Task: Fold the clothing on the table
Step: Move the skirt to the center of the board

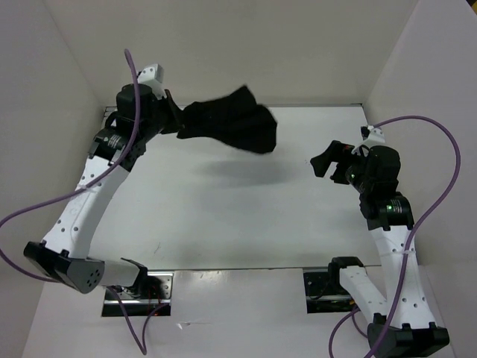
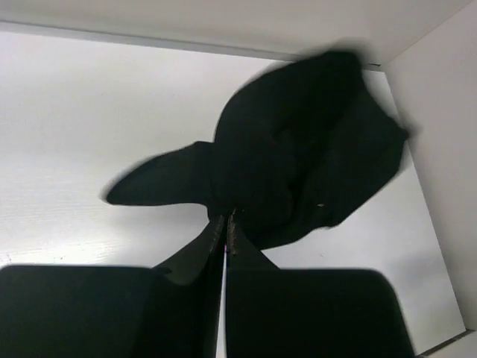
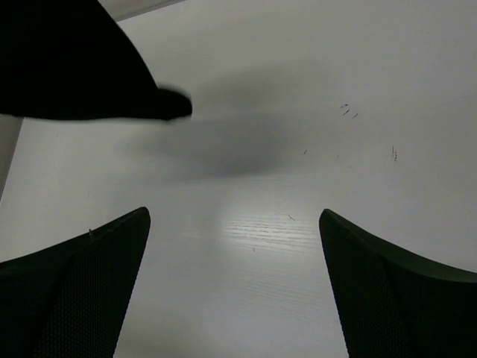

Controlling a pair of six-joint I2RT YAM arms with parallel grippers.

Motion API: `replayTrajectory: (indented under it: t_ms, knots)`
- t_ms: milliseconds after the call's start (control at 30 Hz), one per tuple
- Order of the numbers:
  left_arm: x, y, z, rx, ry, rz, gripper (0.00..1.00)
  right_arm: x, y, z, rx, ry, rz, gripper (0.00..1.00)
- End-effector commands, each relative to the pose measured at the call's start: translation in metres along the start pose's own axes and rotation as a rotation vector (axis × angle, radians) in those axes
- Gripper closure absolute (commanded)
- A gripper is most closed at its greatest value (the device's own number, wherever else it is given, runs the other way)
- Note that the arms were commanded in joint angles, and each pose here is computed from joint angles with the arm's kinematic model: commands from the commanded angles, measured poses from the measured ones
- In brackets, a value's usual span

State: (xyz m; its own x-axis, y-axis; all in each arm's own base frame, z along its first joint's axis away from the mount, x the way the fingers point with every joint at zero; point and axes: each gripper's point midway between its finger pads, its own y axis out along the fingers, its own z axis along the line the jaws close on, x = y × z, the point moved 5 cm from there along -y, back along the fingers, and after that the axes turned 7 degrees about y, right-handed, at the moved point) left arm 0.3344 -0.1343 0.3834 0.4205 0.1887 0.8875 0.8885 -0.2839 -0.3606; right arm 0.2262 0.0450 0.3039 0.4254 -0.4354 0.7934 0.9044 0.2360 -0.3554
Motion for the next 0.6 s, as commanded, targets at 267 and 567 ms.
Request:
replayTrajectory:
  t_ms: [267, 567]
  knots:
    - [-0.160, 0.048, 0.051, 0.125, -0.077, 0.484, 0.34, 0.009, 0.001, 0.006, 0.030, -0.033, -0.042, 0.01]
    - [-0.169, 0.060, 0.051, 0.107, -0.094, 0.483, 0.35, 0.006, 0.015, 0.006, 0.030, -0.023, 0.024, 0.01]
